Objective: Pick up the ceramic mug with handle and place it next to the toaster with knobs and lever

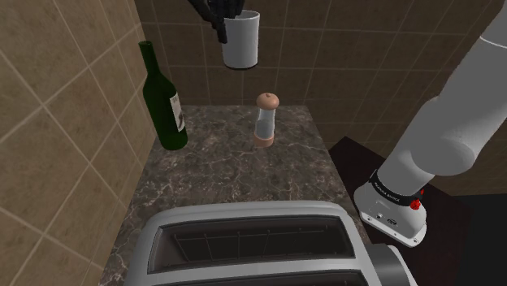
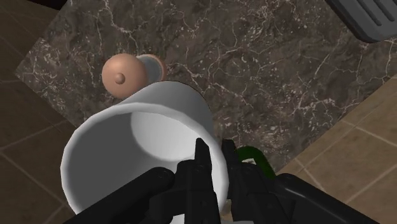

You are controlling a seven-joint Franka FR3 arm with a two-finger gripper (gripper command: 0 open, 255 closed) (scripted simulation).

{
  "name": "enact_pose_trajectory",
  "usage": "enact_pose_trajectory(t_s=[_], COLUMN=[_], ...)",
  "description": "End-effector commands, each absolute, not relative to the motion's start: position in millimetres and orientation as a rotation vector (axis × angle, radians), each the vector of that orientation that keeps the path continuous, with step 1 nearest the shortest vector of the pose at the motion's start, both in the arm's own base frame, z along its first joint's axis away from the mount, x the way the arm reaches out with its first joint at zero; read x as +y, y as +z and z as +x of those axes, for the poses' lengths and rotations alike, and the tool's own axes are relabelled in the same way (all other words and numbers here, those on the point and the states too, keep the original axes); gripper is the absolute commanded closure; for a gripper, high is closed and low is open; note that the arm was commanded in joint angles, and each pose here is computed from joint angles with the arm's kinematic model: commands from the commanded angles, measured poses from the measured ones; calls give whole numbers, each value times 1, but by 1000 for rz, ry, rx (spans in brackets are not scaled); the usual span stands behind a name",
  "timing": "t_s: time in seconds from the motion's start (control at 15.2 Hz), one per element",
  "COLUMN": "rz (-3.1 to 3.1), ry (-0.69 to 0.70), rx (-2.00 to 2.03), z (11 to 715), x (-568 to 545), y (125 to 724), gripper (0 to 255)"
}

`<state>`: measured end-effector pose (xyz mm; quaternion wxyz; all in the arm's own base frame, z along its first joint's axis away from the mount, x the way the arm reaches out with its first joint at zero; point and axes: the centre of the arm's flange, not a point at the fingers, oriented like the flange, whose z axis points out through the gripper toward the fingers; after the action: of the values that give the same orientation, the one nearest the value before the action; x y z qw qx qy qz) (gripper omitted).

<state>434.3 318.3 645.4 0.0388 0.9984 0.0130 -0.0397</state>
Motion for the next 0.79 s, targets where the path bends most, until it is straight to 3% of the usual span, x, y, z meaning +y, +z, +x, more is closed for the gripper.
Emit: enact_pose_trajectory(t_s=[0.0, 0.46, 0.73], rz=[3062, 3062, 3062], ry=[-122, -122, -122], rx=[38, 38, 38], z=[409, 313, 313], x=[313, 301, 301], y=[645, 645, 624], gripper=[255, 255, 255])
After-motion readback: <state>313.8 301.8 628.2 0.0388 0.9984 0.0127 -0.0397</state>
